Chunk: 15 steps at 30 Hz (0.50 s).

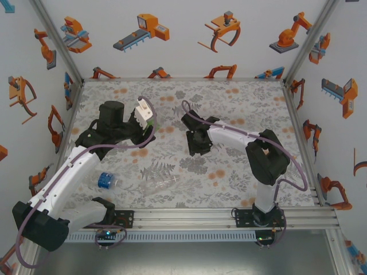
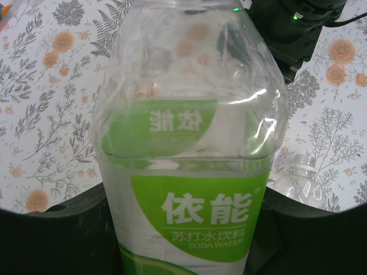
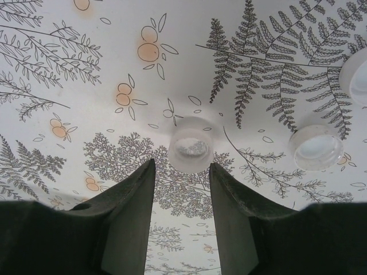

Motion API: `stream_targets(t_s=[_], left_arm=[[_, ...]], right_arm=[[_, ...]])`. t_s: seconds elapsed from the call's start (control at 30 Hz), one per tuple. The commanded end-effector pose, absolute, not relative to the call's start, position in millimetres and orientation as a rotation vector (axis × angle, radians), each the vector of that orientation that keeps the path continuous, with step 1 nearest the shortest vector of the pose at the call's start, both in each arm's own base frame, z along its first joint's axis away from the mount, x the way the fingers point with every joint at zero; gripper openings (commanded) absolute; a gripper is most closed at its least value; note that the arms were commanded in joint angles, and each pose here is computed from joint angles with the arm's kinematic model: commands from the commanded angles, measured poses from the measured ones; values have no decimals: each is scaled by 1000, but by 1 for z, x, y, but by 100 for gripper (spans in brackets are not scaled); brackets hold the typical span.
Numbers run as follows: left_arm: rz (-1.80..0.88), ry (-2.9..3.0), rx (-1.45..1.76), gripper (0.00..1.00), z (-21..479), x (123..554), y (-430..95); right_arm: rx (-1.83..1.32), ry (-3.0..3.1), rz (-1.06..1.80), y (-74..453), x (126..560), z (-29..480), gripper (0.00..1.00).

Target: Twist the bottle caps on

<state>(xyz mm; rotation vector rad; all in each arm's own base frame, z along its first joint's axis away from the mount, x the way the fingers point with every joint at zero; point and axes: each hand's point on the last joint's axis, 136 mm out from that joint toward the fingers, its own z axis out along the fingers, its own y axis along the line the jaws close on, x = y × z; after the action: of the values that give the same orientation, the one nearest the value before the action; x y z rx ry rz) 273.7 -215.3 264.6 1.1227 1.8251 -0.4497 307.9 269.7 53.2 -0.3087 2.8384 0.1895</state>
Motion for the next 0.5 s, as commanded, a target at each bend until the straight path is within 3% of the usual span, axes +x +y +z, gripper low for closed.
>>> stream_targets(t_s=[0.0,0.47], left_arm=[[-445,1818,1118,4,266,276,-214],[-445,1821,1116,4,265,276,-214]], right_arm=[[-320,2852,190,274,307,52,42],[-324,2872,175,273,306,43,42]])
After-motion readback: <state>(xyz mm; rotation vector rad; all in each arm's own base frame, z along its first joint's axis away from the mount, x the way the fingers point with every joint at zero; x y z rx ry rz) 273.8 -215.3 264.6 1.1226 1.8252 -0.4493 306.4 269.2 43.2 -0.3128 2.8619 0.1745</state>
